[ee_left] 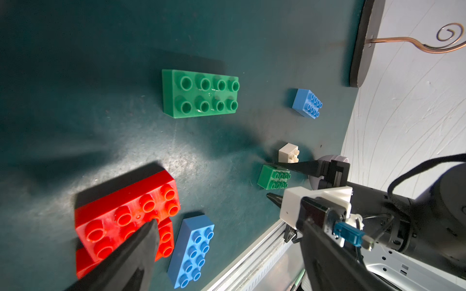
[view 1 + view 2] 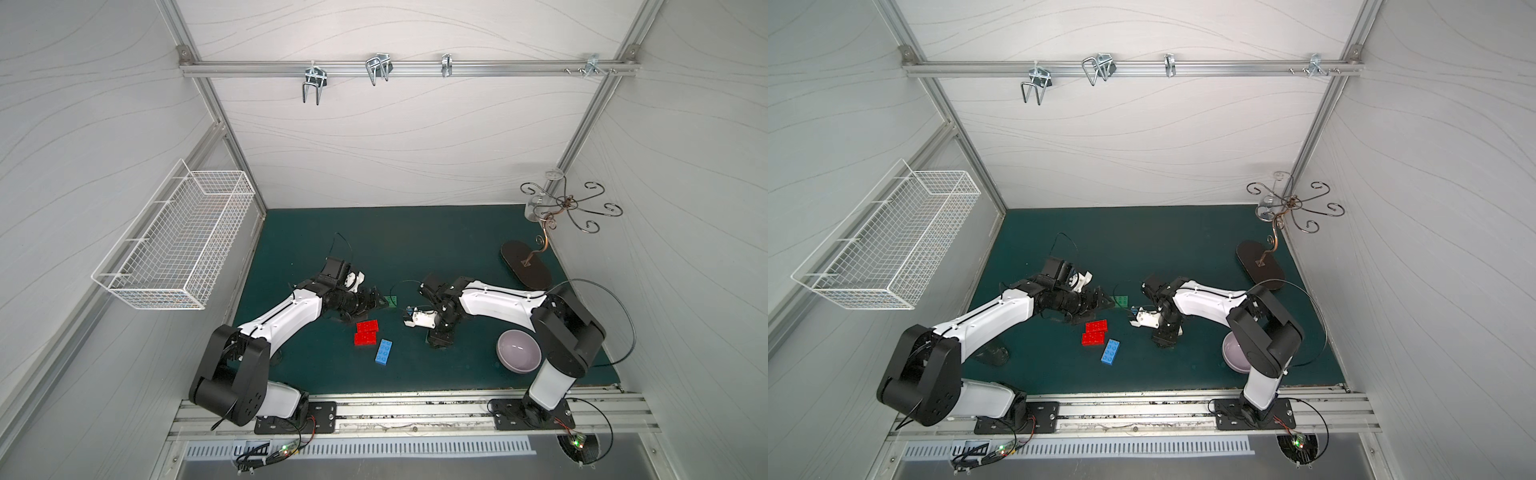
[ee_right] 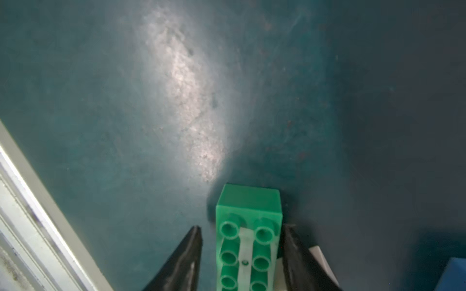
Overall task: Assemble a small pinwheel with lego
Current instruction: Pick up the lego brick from the center of the board, then assemble the lego brick at the center of the board.
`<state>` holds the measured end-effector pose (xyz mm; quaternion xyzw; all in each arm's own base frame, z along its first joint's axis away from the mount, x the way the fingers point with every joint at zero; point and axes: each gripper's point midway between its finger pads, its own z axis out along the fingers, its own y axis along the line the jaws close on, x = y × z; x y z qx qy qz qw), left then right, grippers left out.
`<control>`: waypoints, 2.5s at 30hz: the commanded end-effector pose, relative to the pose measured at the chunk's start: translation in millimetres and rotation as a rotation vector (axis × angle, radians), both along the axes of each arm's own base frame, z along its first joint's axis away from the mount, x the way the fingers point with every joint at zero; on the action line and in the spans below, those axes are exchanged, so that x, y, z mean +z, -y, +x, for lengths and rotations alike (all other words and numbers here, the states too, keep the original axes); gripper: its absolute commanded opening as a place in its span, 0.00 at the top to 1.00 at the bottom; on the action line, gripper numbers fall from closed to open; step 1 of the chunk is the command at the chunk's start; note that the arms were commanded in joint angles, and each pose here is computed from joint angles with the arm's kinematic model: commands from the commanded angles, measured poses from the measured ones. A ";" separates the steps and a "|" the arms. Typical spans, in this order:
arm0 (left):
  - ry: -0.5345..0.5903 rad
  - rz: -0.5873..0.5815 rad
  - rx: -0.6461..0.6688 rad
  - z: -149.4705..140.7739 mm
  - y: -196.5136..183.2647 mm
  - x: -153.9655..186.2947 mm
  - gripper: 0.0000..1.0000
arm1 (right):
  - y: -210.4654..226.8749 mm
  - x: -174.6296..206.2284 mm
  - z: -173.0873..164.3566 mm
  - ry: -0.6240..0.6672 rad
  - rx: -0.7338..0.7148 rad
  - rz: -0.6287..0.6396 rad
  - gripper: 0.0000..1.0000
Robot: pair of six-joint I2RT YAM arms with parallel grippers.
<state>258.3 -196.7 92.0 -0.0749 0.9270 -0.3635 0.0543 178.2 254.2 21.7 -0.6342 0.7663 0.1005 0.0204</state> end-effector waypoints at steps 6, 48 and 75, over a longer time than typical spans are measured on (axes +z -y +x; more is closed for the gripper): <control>0.035 -0.030 0.008 11.3 3.8 5.1 0.06 | -4.2 -6.7 -1.0 -0.002 0.011 -0.020 0.76; -0.020 -0.097 0.336 67.8 -53.1 -2.0 0.06 | -87.7 -10.6 105.2 0.067 0.240 0.097 0.76; -0.015 -0.102 0.339 64.3 -53.4 -12.3 0.06 | -95.7 -17.4 115.8 0.116 0.262 0.083 0.74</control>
